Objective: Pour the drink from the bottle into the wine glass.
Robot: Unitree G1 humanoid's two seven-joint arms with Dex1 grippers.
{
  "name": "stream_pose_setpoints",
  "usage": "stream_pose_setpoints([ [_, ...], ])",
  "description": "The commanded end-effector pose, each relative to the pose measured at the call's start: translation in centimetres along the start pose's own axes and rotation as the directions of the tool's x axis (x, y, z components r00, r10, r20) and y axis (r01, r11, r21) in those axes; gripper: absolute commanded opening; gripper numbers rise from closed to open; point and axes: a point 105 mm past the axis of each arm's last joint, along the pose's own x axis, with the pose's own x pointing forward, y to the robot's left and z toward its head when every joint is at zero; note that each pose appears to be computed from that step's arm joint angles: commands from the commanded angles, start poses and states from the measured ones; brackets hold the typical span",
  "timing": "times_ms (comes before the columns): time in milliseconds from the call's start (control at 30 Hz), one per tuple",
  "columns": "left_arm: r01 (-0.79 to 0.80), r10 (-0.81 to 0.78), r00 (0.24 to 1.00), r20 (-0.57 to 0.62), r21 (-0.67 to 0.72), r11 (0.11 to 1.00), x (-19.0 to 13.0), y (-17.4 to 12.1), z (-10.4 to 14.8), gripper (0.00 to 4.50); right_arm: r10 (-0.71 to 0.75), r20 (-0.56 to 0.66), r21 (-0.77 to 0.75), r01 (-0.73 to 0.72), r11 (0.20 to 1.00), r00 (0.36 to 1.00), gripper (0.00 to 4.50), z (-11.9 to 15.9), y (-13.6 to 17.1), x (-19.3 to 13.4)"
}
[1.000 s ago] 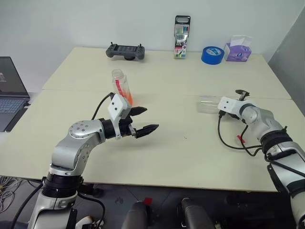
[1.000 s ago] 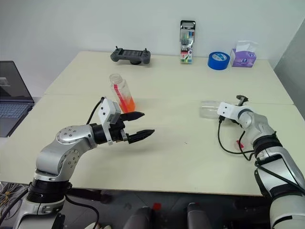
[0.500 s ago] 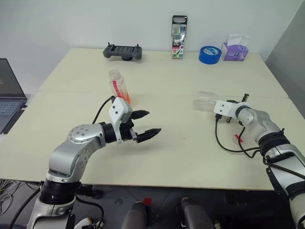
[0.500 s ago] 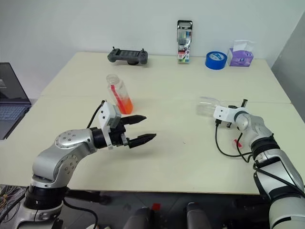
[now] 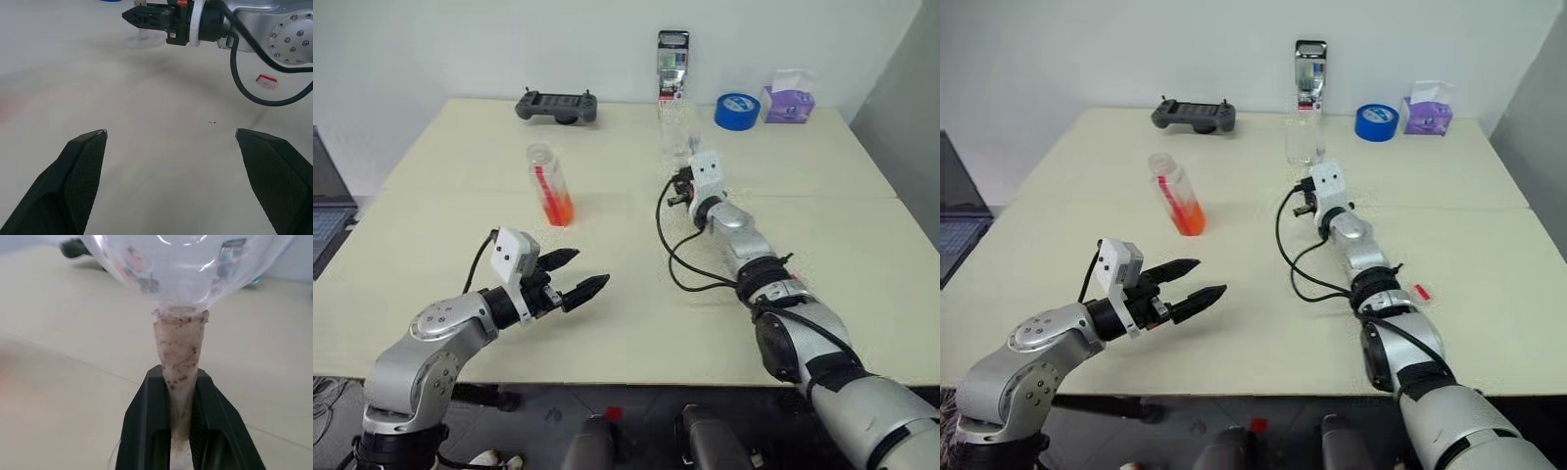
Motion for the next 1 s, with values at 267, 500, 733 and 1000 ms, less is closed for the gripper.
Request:
stream_pose_setpoints([
  [267, 0.010, -0.011, 1.000, 0.020, 0.025, 1.000, -1.0, -1.7, 0.9, 4.50, -0.075, -0.120, -0.013, 0.074, 0.997, 0.990, 0.16, -5.9, -1.3, -1.8],
  [500, 0.037, -0.037, 0.999, 0.003, 0.031, 0.999, -0.7, -1.4, 0.9, 4.50, -0.158, -0.206, -0.111, 0.137, 0.984, 0.966, 0.16, -10.3, -2.2, -4.4],
  [733, 0.047, -0.047, 0.999, -0.001, 0.029, 0.998, -0.8, -1.4, 0.8, 4.50, -0.162, -0.245, -0.129, 0.133, 0.983, 0.956, 0.16, -11.5, -2.1, -6.4],
  [1000, -0.023, 0.022, 1.000, 0.022, 0.029, 0.999, -1.4, -0.6, 0.6, 4.50, -0.053, 0.035, -0.109, 0.057, 0.992, 0.998, 0.16, -5.7, 0.5, -4.2],
])
